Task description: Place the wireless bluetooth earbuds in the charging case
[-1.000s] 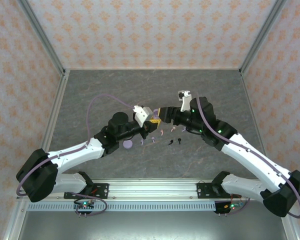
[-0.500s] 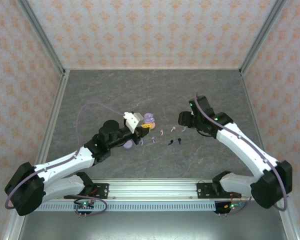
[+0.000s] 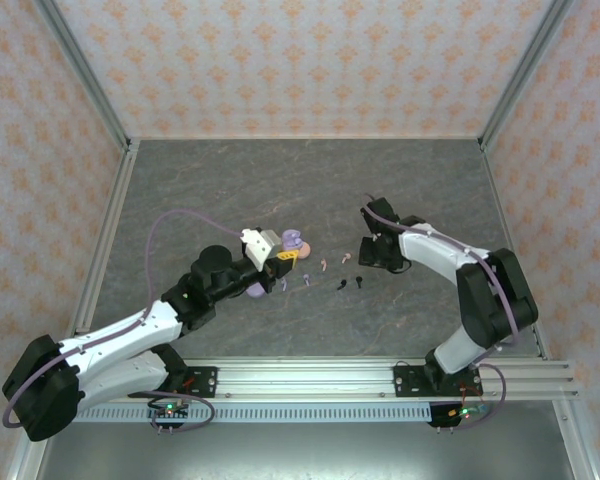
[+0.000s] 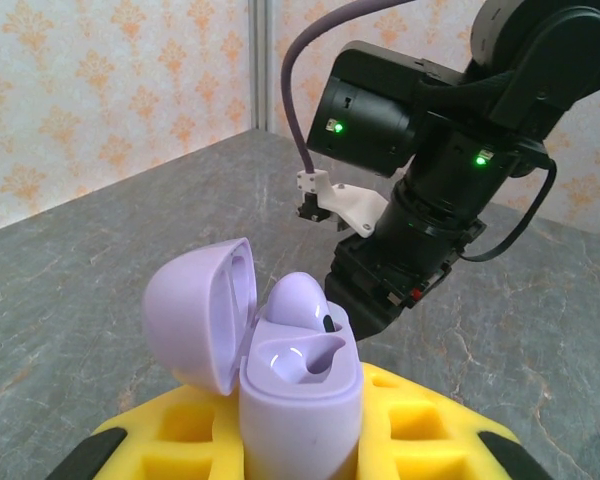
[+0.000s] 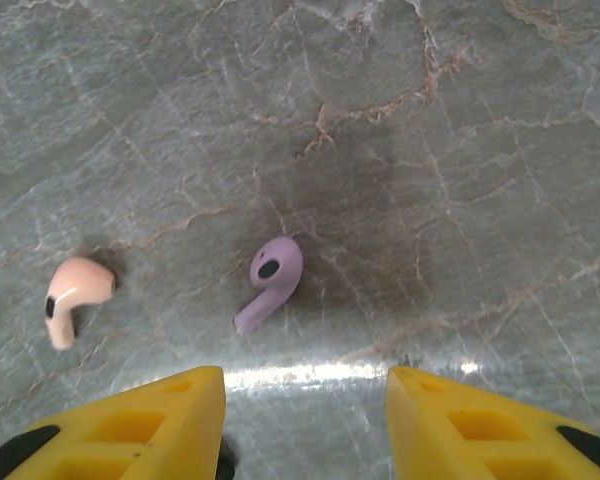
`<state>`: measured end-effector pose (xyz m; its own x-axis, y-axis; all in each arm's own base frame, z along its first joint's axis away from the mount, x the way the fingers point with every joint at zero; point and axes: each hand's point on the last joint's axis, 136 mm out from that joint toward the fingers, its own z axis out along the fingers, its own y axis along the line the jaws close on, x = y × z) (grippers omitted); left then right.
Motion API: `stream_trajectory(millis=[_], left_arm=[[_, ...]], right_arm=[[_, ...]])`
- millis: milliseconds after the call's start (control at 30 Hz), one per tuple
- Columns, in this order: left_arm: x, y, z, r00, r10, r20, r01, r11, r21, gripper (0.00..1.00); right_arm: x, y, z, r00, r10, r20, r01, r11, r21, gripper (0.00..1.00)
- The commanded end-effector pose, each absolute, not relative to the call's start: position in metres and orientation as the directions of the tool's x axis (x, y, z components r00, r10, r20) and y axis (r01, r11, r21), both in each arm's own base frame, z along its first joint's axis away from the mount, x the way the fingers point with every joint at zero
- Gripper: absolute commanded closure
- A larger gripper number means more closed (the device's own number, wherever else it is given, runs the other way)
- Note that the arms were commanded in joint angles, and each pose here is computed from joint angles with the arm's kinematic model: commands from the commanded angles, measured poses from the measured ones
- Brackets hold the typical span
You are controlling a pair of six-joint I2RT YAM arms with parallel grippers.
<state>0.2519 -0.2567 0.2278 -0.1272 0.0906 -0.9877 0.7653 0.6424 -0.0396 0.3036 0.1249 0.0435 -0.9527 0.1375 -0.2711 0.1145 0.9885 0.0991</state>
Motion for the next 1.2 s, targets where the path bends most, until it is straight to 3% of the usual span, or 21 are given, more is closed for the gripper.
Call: stream_trajectory(millis=[0,567,1167], left_arm=[[0.252,-0.254,0.229,-0.110,0.095,-0.989,0.759,0.651,-0.022,1.00],[0.253,-0.256,0.230,-0.112,0.109,-0.988,0.762,0.647,-0.015,1.00],[0.256,-0.259,0.228,-0.121,0.110,-0.987,0.762,0.647,-0.022,1.00]], right_arm=[[0.329,0.127,0.052,-0.932,0.136,-0.335,0.109,0.989,0.097,0.54],[0.342,0.128,0.023,-0.949,0.123,-0.292,0.106,0.992,0.072,0.63],[0.335,0.133,0.028,-0.960,0.086,-0.266,0.064,0.994,0.090,0.83]])
